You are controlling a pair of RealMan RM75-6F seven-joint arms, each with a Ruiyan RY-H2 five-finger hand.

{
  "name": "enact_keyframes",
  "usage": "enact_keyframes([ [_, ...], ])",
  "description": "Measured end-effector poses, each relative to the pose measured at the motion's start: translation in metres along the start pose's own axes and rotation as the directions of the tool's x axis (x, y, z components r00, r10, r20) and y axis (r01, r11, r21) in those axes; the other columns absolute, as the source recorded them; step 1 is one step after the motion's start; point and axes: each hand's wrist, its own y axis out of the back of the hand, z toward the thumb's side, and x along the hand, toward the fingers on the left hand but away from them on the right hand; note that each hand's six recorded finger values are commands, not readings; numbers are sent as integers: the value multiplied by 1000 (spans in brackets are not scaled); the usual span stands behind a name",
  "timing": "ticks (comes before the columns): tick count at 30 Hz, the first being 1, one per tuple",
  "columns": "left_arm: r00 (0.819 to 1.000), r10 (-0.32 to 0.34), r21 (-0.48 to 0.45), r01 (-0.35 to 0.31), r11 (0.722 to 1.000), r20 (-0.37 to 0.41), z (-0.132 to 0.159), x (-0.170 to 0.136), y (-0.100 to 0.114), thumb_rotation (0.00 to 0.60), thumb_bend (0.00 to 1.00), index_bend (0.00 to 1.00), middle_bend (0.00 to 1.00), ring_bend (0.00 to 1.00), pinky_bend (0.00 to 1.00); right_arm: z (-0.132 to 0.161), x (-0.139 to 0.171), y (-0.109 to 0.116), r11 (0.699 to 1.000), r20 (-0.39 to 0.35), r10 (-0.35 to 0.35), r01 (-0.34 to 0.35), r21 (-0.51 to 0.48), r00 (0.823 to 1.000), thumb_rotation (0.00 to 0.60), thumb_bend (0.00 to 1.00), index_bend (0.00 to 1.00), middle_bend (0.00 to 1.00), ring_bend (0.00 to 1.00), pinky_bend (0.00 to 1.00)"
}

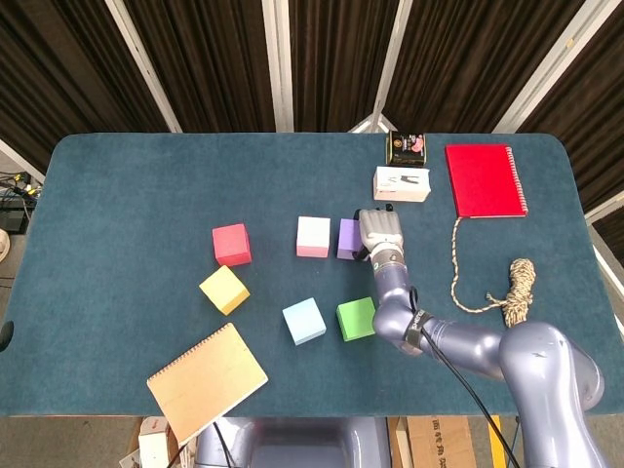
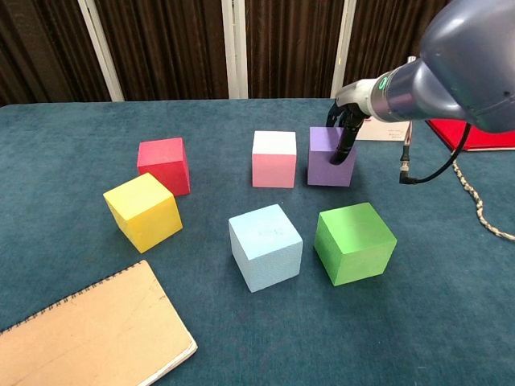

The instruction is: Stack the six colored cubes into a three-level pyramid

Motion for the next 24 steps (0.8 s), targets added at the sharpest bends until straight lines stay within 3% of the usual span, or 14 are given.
enact_keyframes([
  [24, 1000, 4, -5, -4, 1000, -12, -5, 2, 2, 600, 360, 88, 0, 0, 32, 18, -8, -4, 1000, -13, -13, 13, -12, 1000, 600, 427, 393, 349, 199, 0],
])
